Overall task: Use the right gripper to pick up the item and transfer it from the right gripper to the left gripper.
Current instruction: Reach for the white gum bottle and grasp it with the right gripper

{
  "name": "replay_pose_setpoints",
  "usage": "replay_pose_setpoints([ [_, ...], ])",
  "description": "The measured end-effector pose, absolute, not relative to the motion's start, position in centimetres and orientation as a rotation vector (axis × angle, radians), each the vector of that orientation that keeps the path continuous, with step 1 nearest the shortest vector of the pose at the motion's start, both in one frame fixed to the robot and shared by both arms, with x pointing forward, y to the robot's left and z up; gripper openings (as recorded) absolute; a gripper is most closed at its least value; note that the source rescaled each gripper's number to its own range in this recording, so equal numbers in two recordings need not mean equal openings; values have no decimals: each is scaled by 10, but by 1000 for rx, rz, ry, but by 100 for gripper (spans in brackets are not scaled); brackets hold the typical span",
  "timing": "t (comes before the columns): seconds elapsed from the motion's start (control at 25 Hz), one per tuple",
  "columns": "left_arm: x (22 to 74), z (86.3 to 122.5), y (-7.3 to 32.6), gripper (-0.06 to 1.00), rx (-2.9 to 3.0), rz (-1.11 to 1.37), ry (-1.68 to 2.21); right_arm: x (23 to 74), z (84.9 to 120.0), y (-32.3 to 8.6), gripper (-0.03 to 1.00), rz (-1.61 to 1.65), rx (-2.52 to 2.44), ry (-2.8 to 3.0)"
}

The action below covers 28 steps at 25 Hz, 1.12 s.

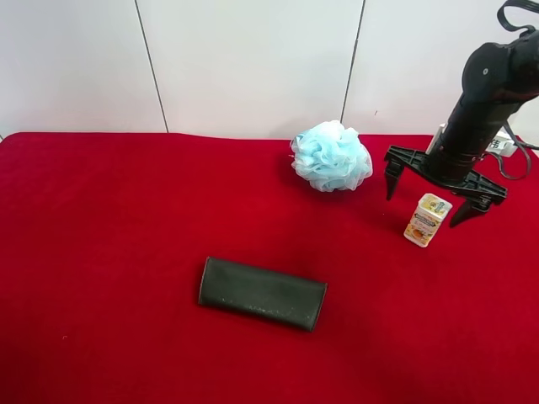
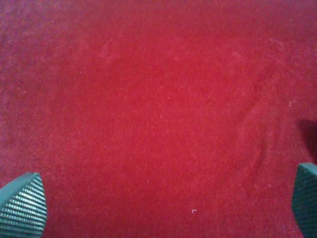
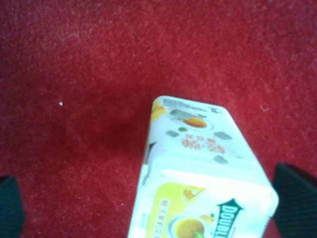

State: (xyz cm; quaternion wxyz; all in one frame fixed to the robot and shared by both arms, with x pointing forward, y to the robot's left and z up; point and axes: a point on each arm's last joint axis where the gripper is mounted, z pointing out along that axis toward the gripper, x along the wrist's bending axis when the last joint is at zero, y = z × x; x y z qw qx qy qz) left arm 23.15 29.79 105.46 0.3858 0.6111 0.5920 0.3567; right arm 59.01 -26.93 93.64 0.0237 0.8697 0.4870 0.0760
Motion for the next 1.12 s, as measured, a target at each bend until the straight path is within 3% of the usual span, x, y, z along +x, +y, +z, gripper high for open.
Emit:
replay_pose_setpoints([
  [0.52,232,1055,298,100,1556,908,1508,586,936,-270,77,178,2747,1459],
  [0.72,232,1055,298,100,1556,908,1508,586,936,-270,54,180,2759,1437],
  [1.0,232,1055,298,100,1556,908,1508,586,936,-270,41,182,2776,1405],
  [1.08,232,1055,298,100,1556,908,1508,586,936,-270,28,182,2777,1404],
  [1.12,232,1055,298,100,1556,908,1508,586,936,-270,13,180,2778,1403],
])
